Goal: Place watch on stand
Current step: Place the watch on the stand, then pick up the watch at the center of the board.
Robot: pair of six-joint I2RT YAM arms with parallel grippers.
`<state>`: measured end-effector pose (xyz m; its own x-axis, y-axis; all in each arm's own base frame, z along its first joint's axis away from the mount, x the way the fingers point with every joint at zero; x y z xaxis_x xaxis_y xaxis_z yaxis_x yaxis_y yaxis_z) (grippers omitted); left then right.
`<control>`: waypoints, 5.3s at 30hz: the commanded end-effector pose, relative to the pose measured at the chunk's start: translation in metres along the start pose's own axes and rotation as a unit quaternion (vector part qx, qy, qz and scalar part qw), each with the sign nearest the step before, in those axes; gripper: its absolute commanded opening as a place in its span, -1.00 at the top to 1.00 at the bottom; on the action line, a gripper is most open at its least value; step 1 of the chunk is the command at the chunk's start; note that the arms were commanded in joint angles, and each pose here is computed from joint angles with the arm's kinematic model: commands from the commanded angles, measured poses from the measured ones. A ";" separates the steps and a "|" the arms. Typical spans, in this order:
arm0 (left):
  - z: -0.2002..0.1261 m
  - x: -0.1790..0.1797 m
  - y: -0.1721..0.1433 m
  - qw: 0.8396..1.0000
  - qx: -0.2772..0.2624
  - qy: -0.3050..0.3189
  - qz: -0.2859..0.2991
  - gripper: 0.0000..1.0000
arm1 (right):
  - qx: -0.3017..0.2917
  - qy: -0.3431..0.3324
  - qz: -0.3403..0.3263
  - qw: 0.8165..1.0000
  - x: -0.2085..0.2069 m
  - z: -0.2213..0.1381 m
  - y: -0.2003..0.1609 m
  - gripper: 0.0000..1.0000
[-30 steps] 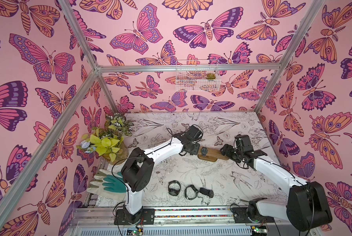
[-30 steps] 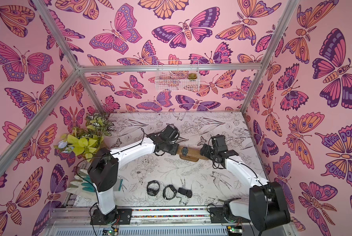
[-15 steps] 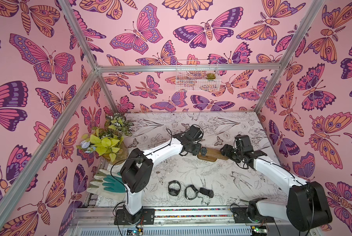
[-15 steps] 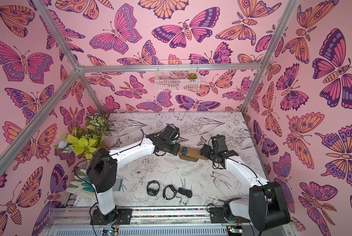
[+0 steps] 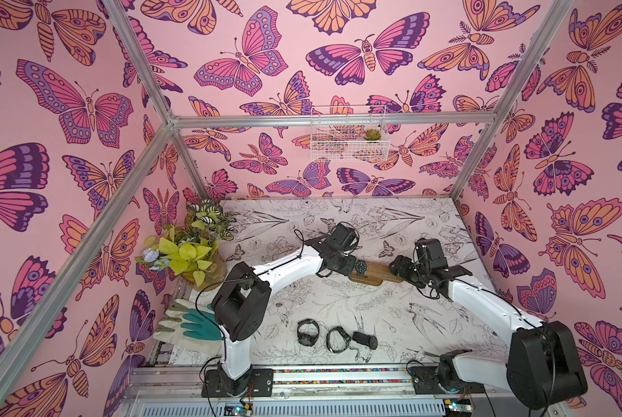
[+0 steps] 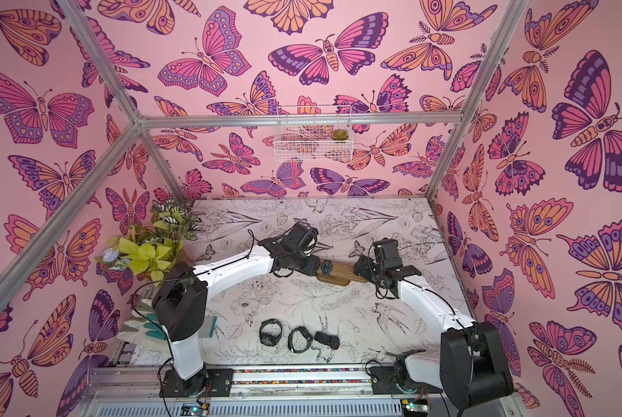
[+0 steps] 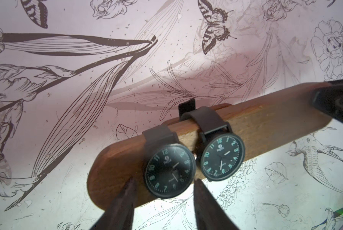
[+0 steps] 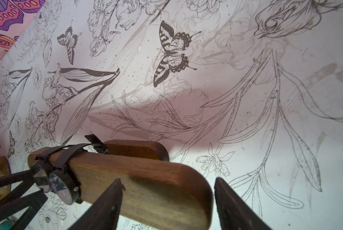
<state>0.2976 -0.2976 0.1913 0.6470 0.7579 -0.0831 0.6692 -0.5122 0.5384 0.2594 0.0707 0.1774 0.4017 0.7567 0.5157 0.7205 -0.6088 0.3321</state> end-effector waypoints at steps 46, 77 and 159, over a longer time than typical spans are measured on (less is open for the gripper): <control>-0.087 0.041 -0.160 0.974 -0.197 0.022 -0.112 -0.49 | 0.188 -0.108 -0.381 0.899 -0.001 -0.030 -0.216 -0.07; -0.083 0.034 -0.147 0.978 -0.188 -0.021 -0.087 -0.46 | 0.014 -0.113 -0.417 0.902 0.021 -0.005 -0.198 0.28; -0.109 -0.051 -0.094 0.940 -0.204 -0.259 0.088 -0.44 | -0.116 0.224 -0.504 0.826 0.070 -0.087 -0.159 1.00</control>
<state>0.1622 -0.2400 0.2333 0.8869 0.3572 -0.2930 0.4101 -0.3163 0.8554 0.1230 0.1945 0.2172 -0.5998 0.7958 0.0836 0.4315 0.2337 0.8713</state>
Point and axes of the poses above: each gripper's point midway between its finger pads, its own z axis out along the fingers, its own x axis along the line the jaws close on, y = z × x, the point moved 10 cm from there along -z, back along the fingers, and after that the axes turned 12 degrees about z, right-handed, at the moved point
